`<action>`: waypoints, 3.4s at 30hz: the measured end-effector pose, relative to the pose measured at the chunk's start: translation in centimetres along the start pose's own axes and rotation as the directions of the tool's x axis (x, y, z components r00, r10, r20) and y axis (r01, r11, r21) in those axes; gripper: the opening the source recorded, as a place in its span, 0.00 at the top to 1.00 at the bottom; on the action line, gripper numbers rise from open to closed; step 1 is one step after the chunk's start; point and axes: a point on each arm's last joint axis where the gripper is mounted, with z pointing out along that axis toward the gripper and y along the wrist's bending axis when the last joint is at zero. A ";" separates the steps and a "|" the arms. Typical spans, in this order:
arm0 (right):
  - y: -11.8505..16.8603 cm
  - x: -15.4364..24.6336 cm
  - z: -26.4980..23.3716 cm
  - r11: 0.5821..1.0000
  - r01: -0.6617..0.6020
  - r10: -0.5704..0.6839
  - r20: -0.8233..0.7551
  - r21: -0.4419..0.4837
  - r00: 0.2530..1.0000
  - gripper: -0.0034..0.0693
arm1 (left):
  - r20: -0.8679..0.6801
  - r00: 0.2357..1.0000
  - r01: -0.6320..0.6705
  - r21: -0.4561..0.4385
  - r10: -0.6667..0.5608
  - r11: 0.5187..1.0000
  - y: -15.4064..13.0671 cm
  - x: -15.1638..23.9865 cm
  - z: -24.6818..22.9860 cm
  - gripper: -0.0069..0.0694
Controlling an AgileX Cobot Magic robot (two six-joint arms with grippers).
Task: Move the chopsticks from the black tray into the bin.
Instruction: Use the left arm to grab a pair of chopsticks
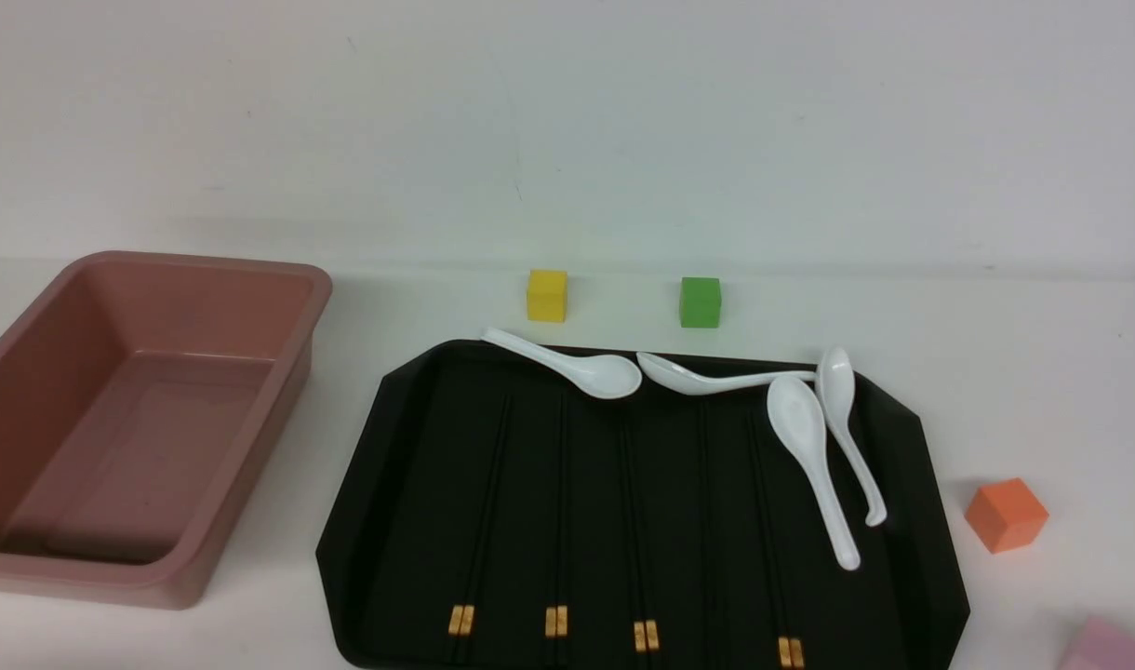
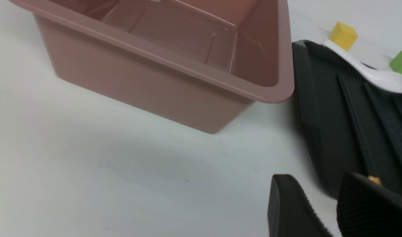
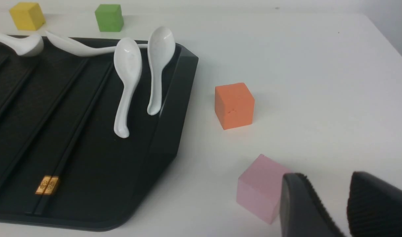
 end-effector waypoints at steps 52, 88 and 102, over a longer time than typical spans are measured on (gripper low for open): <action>0.0 0.0 0.0 1.000 0.000 0.000 -0.001 0.000 1.000 0.62 | -0.899 0.427 0.109 -0.059 -0.100 0.992 -11.5 -11.7 13.8 0.90; 0.0 0.0 0.0 1.000 0.000 0.000 -0.001 0.000 1.000 0.62 | -0.901 0.429 -0.369 -0.104 0.070 0.924 -18.8 0.9 29.9 0.56; 0.0 0.0 0.0 1.000 0.000 0.000 -0.001 0.000 1.000 0.62 | -0.792 0.594 -0.339 -0.086 0.143 0.937 -21.6 -11.1 24.0 0.75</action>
